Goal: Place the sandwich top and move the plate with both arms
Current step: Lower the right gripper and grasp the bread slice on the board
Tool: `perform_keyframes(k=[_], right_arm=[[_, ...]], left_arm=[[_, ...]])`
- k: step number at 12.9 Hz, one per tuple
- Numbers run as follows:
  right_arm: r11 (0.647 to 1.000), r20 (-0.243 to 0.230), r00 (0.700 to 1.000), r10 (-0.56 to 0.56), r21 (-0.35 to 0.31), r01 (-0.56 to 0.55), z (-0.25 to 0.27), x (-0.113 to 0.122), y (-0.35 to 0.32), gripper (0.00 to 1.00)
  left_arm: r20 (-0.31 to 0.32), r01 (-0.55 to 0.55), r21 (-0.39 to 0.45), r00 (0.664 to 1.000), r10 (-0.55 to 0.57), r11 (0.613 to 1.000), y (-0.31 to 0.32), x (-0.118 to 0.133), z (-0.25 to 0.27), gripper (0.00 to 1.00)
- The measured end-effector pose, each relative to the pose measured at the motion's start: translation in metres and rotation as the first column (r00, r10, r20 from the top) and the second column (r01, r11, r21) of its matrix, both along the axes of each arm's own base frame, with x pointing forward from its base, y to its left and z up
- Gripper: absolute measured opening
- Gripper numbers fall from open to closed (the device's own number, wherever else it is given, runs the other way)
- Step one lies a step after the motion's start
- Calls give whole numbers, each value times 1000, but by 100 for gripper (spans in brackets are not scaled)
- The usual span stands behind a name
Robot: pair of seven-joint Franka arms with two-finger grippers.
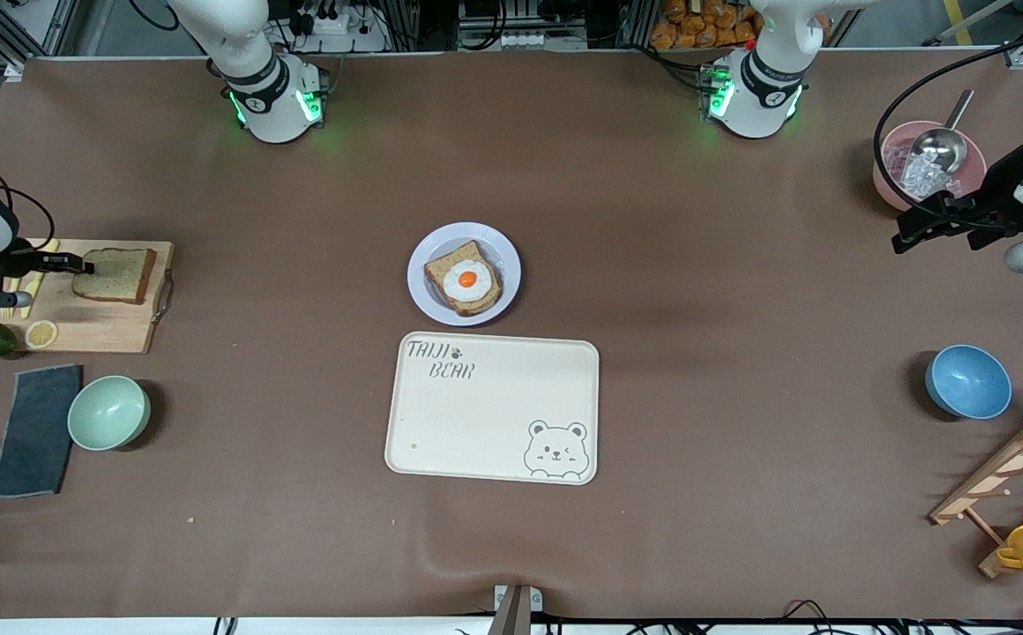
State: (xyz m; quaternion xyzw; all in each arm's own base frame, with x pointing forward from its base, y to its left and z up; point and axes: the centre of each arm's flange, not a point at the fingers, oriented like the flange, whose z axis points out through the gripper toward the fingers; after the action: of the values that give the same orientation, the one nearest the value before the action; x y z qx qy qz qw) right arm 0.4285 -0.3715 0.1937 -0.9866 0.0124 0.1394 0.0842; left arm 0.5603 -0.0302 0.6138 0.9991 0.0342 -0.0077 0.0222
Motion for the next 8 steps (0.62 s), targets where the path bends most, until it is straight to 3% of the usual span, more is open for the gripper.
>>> perform_keyframes(k=[4,8], right_arm=[[1000,-8,1000,5,10,-5,3,2,0,7],[999,-22,1000,21,31,-20,20,14,0,7]], left_arm=[[3,-11,0,1000,11,1000,6,1,0,100],[1,-10,-1,1000,10,1000,6,2,-3,100]])
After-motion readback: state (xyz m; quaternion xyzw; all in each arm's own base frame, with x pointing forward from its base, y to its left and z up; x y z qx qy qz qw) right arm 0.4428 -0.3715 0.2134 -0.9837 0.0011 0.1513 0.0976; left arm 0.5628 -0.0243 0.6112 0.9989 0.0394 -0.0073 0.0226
